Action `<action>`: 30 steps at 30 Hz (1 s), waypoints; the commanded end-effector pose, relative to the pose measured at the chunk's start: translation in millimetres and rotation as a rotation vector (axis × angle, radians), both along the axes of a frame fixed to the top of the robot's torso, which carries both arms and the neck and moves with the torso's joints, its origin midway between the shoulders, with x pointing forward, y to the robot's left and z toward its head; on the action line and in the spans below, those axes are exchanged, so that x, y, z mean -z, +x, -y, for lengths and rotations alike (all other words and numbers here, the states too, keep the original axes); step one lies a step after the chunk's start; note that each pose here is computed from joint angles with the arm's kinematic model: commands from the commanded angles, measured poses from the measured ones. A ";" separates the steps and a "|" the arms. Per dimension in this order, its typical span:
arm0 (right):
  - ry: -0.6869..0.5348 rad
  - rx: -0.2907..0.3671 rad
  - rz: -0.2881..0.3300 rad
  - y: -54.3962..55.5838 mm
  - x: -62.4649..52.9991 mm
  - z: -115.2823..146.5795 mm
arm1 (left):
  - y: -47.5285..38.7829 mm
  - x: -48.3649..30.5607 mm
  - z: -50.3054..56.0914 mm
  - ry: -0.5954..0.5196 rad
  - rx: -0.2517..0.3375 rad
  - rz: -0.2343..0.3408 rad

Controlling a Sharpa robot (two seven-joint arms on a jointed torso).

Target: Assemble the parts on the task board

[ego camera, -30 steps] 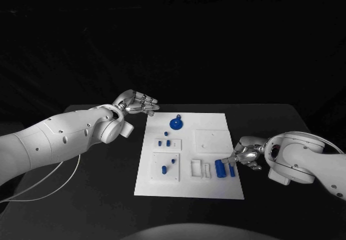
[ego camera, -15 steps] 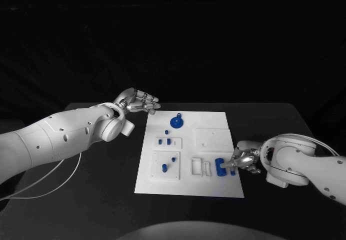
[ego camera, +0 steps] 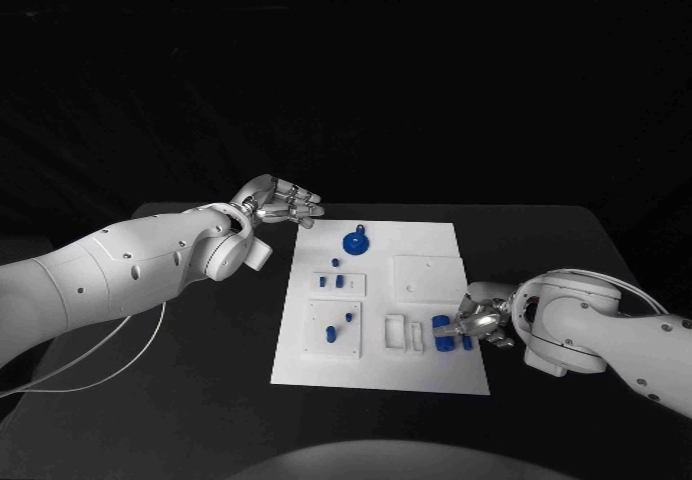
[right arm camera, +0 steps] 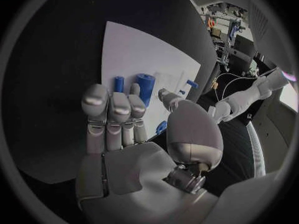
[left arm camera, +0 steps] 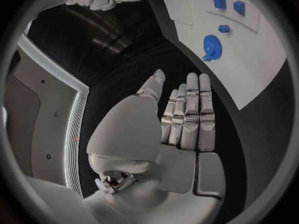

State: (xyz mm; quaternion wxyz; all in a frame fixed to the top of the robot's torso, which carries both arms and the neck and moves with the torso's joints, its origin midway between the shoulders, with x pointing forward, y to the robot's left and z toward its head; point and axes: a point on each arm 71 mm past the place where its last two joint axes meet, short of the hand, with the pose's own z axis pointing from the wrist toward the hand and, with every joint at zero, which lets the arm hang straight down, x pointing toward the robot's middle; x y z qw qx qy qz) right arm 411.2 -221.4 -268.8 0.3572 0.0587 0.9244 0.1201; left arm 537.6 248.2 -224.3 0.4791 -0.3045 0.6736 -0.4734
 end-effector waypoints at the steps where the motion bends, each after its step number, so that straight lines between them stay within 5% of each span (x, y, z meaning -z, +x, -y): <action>1: -0.044 -0.011 0.021 1.3 2.8 0.4 | -0.4 0.4 3.2 -0.012 0.018 -0.011; 18: -0.108 -0.041 0.039 1.2 25.7 -14.6 | -1.8 2.3 4.7 -0.012 0.036 -0.031; 30: -0.088 -0.040 0.044 1.3 28.5 -23.3 | -2.2 3.4 4.8 -0.011 0.042 -0.041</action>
